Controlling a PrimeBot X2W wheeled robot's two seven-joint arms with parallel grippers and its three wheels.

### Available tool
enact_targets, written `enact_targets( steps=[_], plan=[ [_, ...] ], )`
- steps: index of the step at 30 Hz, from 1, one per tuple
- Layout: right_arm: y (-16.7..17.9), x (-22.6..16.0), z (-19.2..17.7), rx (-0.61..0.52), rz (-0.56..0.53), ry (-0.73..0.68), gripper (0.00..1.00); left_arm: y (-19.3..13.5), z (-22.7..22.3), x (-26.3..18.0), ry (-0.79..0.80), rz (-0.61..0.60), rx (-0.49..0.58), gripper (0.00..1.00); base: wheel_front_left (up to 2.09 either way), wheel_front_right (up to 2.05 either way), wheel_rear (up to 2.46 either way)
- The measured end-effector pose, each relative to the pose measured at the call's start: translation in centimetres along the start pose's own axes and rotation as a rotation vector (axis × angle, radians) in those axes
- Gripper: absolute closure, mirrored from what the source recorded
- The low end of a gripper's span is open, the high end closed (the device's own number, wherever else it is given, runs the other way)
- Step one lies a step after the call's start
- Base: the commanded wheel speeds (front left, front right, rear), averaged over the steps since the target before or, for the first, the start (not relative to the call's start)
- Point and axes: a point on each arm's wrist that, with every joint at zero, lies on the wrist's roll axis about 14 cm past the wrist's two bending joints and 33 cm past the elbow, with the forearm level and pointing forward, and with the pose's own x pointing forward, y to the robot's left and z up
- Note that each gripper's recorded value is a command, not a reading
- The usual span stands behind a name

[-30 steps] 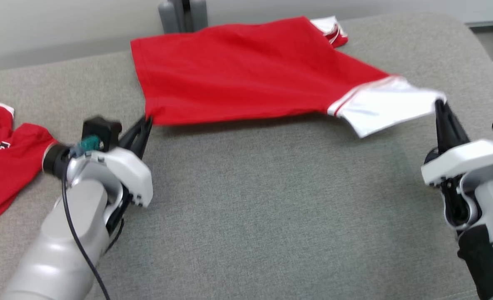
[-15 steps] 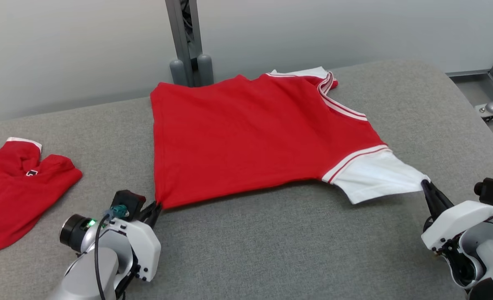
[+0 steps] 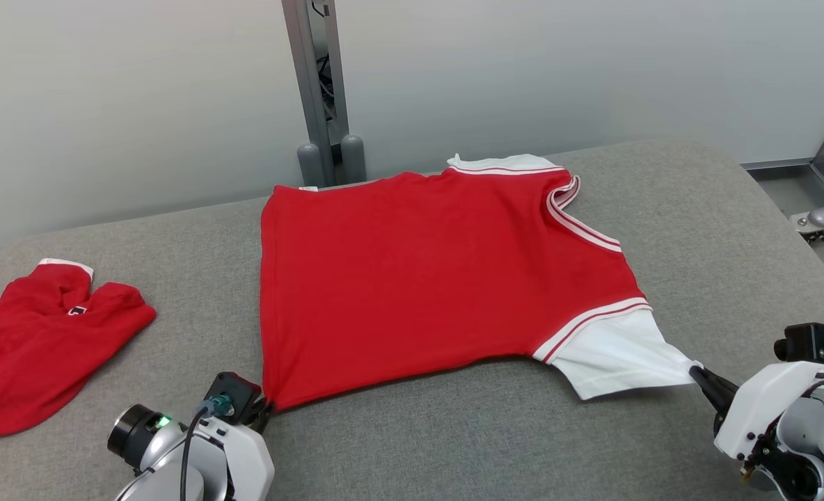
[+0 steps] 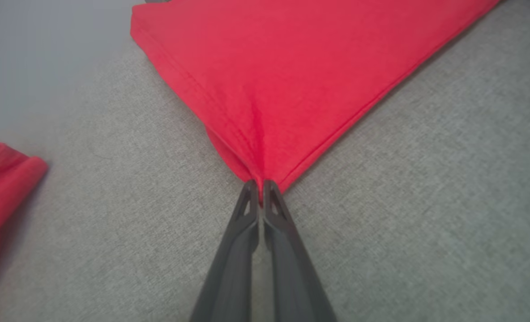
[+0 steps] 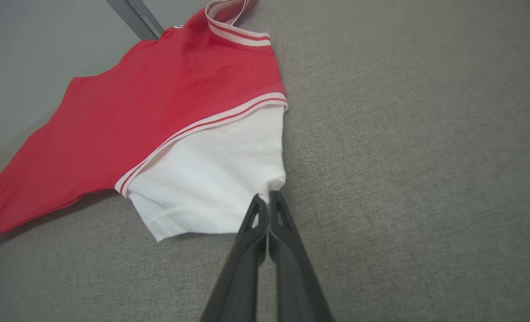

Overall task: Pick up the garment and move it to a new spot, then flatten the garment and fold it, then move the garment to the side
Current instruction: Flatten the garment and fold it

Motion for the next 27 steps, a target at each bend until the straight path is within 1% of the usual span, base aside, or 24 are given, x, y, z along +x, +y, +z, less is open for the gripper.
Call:
enact_targets(
  steps=[4,6,13,16,21,24,27],
  plan=[
    [-0.2,-0.5,-0.5,0.006,0.008,0.043,1.00,-0.7,-0.7,-0.4,0.021,-0.029,0.040,1.00,0.00,0.00,0.00],
    [-0.2,-0.8,-0.6,0.006,0.013,0.064,1.00,-0.5,-1.1,-0.7,0.037,-0.031,0.061,1.00,0.00,0.00,0.00],
    [-0.9,-2.0,-1.4,0.021,0.019,0.143,1.00,-0.7,-2.3,-1.5,0.085,-0.050,0.087,1.00,0.00,0.00,0.00],
    [-1.2,-2.5,-1.5,0.027,0.017,0.174,1.00,-0.9,-2.9,-2.1,0.113,-0.060,0.081,1.00,0.00,0.00,0.00],
    [-2.1,-3.5,-2.9,0.037,0.003,0.268,1.00,-1.1,-3.9,-3.1,0.176,-0.083,0.080,1.00,0.00,0.00,0.00],
    [-1.9,-3.9,-3.3,0.058,0.015,0.302,1.00,-1.4,-4.5,-4.1,0.221,-0.104,0.083,1.00,0.00,0.00,0.00],
    [-1.9,-4.3,-3.5,0.053,0.023,0.329,1.00,-1.9,-4.9,-5.2,0.255,-0.131,0.066,1.00,0.00,0.00,0.00]
  ],
)
